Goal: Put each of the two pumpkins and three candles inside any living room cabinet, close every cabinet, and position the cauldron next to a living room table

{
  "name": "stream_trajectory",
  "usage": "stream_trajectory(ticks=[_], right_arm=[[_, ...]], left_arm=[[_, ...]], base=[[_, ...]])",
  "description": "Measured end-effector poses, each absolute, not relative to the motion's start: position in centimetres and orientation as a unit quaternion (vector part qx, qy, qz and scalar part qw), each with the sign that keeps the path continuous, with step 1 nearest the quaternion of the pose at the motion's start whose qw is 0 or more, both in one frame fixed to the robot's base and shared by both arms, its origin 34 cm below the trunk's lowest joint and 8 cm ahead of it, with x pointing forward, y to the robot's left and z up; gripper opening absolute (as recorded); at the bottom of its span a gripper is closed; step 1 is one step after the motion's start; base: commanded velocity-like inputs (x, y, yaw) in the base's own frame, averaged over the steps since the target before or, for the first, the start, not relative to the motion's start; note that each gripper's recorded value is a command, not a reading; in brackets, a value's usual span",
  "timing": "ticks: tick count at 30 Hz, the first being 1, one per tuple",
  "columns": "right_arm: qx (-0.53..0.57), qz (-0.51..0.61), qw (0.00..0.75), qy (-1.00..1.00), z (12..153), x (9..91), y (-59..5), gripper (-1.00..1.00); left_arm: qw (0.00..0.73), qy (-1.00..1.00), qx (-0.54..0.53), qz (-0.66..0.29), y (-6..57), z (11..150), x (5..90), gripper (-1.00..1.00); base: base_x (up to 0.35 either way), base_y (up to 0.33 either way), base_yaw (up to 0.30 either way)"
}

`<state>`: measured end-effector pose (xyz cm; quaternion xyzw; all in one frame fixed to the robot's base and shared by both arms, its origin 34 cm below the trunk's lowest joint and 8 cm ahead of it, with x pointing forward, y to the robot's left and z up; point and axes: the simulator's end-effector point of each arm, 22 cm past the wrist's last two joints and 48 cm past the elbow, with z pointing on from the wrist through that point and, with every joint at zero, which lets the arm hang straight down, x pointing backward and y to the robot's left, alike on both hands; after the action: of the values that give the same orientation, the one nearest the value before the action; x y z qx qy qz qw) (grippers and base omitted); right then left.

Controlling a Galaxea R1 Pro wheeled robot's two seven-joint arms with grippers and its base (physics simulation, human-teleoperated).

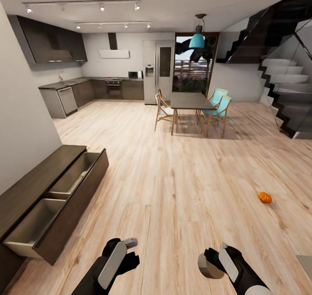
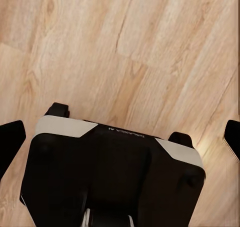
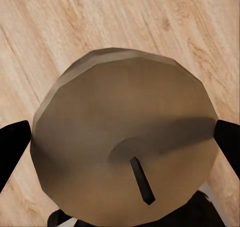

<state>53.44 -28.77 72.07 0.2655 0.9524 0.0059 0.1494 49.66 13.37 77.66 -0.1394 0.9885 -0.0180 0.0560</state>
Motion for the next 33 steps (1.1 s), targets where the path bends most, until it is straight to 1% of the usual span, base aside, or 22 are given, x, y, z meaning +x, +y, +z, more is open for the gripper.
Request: stream_trajectory(ticks=[4,9,33], right_arm=[[0.274,-0.004,0.18,0.945,72.4,54.4,-29.6,-1.0],[0.286,-0.017,0.193,0.938,71.5,53.7,-30.2,-1.0],[0.287,-0.02,0.19,0.939,71.1,53.1,-30.2,-1.0]], left_arm=[[0.056,0.988,-0.139,-0.018,13.4,77.7,49.7,1.0],[0.056,0.988,-0.139,-0.018,13.4,77.7,49.7,1.0],[0.056,0.989,-0.139,-0.019,13.2,77.7,49.7,1.0]], base=[[0.35,0.0,0.0],[0.35,0.0,0.0],[0.35,0.0,0.0]])
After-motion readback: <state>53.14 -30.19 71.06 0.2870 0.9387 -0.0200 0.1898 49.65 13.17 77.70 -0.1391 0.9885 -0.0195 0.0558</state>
